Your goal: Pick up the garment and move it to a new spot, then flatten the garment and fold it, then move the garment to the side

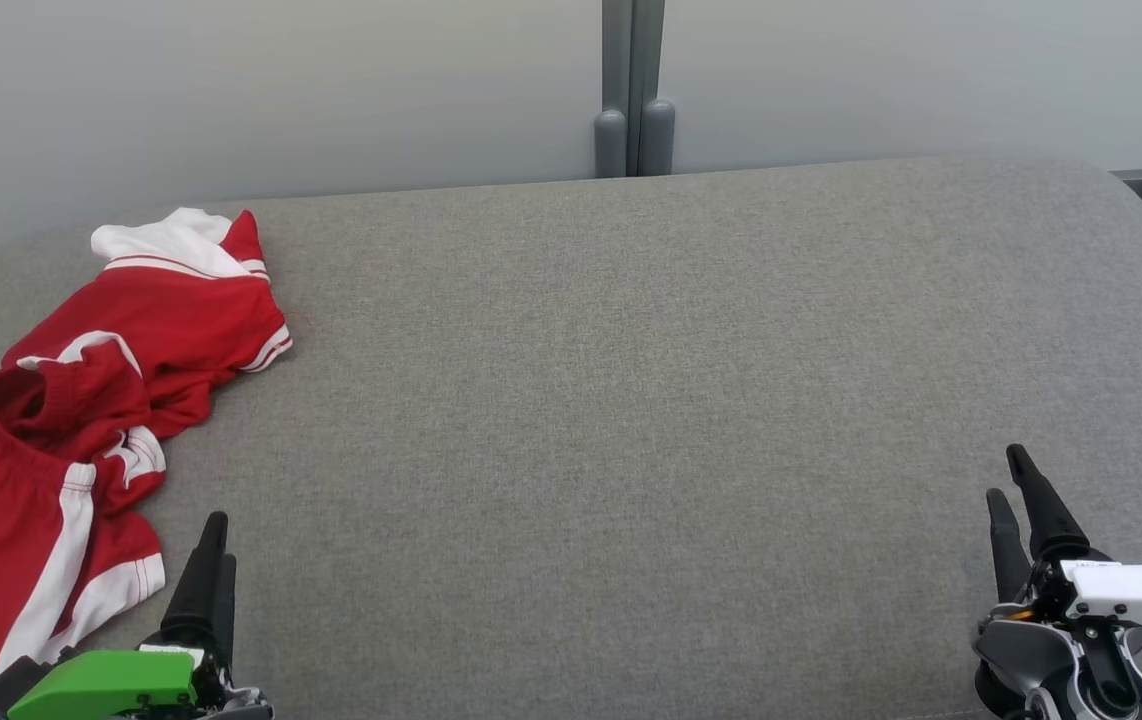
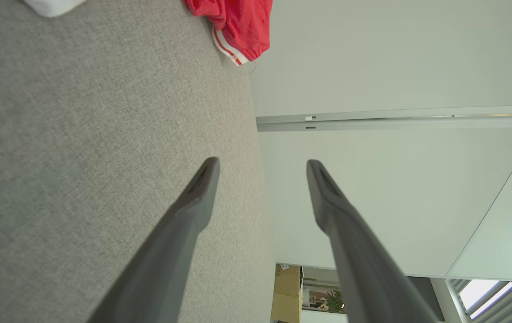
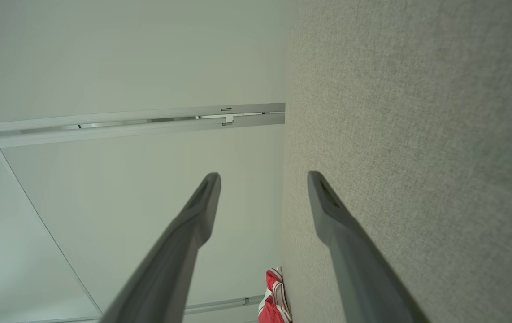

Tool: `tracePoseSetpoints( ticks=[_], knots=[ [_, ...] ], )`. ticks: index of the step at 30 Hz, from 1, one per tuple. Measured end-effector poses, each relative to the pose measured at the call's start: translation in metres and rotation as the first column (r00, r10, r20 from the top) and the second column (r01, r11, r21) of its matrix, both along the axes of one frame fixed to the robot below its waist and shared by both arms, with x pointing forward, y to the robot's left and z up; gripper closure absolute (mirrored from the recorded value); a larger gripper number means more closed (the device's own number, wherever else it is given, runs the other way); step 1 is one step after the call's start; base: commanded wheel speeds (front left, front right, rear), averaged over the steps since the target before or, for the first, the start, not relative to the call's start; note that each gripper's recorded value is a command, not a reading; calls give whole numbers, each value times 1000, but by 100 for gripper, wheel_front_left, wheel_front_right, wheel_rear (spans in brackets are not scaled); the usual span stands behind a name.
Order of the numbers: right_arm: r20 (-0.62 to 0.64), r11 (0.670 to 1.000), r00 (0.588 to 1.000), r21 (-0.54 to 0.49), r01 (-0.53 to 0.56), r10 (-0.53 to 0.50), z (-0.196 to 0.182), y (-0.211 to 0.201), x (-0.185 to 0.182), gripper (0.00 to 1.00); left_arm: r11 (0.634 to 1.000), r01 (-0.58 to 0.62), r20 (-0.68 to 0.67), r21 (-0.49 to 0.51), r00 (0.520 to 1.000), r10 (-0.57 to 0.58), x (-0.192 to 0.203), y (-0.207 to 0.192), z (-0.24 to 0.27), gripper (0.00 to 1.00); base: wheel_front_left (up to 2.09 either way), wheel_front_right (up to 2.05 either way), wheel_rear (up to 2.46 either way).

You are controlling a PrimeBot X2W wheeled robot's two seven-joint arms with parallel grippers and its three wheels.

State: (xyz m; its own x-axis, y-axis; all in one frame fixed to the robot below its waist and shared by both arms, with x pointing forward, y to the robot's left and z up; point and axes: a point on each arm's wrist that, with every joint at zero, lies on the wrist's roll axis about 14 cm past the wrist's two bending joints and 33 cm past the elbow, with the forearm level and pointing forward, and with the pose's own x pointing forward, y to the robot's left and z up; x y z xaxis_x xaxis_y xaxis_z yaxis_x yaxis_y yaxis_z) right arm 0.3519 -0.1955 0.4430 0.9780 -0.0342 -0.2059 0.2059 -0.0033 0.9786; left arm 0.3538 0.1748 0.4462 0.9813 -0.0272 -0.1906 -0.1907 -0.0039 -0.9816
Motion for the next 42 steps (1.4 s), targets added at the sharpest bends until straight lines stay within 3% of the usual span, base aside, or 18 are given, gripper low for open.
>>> tracePoseSetpoints(
  ticks=[11,18,26,42],
  knots=[
    [38,987,999,-160,-30,36,15,3,6,0,988,25,24,153,999,-29,4,-1,10,0,0,0,0],
    [67,954,995,-295,-53,76,30,8,13,0,961,29,45,273,998,-43,8,1,21,0,0,0,0],
    [71,885,988,-457,-91,138,39,17,16,0,905,26,68,424,996,-60,11,3,34,0,0,0,0],
    [64,722,971,-680,-128,232,49,40,17,0,740,24,89,673,990,-113,14,-4,49,0,0,0,0]
  ],
)
